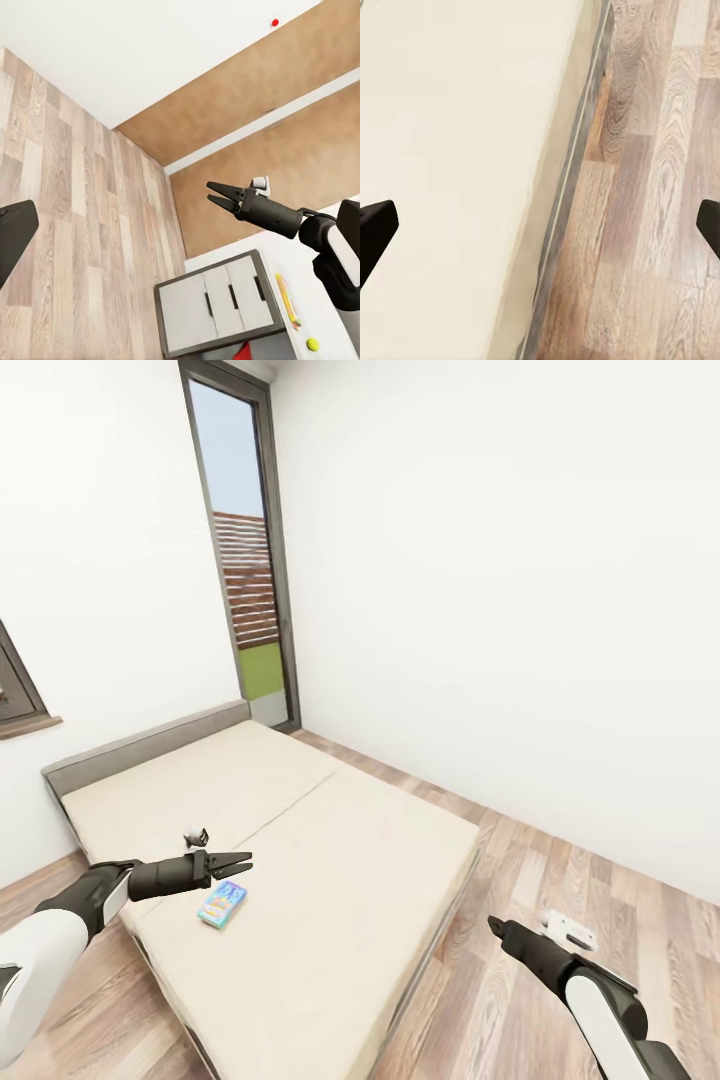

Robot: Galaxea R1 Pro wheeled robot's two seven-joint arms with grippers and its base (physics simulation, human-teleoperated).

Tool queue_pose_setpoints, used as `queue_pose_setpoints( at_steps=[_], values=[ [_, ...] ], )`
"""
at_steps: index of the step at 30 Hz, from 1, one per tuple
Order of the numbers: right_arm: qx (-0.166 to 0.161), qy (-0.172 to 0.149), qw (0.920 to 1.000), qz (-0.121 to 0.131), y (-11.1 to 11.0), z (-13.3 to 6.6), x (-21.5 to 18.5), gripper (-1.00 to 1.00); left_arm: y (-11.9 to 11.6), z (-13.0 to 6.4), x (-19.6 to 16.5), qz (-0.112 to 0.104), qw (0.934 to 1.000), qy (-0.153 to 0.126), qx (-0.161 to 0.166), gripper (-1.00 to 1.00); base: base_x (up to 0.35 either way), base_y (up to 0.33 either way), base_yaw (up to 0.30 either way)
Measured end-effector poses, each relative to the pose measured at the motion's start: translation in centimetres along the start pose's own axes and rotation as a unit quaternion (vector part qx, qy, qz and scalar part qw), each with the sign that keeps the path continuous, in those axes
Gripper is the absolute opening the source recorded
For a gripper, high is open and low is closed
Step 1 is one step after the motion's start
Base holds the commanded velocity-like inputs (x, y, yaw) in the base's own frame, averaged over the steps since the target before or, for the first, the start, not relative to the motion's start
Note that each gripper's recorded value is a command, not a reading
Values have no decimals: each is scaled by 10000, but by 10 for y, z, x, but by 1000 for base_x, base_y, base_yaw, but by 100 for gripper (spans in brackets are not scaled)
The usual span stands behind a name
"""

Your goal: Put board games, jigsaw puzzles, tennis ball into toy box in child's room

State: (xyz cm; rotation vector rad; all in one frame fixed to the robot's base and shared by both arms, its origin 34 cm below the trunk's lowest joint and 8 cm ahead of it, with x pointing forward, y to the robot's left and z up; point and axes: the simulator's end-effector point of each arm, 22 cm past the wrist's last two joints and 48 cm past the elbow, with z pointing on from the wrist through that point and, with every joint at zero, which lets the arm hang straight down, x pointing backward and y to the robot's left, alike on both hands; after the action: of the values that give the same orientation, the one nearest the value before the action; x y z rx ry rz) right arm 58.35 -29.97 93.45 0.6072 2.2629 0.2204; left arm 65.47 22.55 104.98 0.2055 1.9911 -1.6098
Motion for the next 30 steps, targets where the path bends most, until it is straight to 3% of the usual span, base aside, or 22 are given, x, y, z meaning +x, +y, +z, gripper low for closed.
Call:
queue_pose_setpoints(
  at_steps=[11,30],
  values=[
    [-17,-25,10000,5,1,-1,-2,100,-2,0,-1,23,10000,-6,7,100,0,17,-154],
    [-16,-32,10000,-1,1,-1,-2,100,-3,-1,-2,27,10000,-9,8,100,-26,4,-12]
  ],
)
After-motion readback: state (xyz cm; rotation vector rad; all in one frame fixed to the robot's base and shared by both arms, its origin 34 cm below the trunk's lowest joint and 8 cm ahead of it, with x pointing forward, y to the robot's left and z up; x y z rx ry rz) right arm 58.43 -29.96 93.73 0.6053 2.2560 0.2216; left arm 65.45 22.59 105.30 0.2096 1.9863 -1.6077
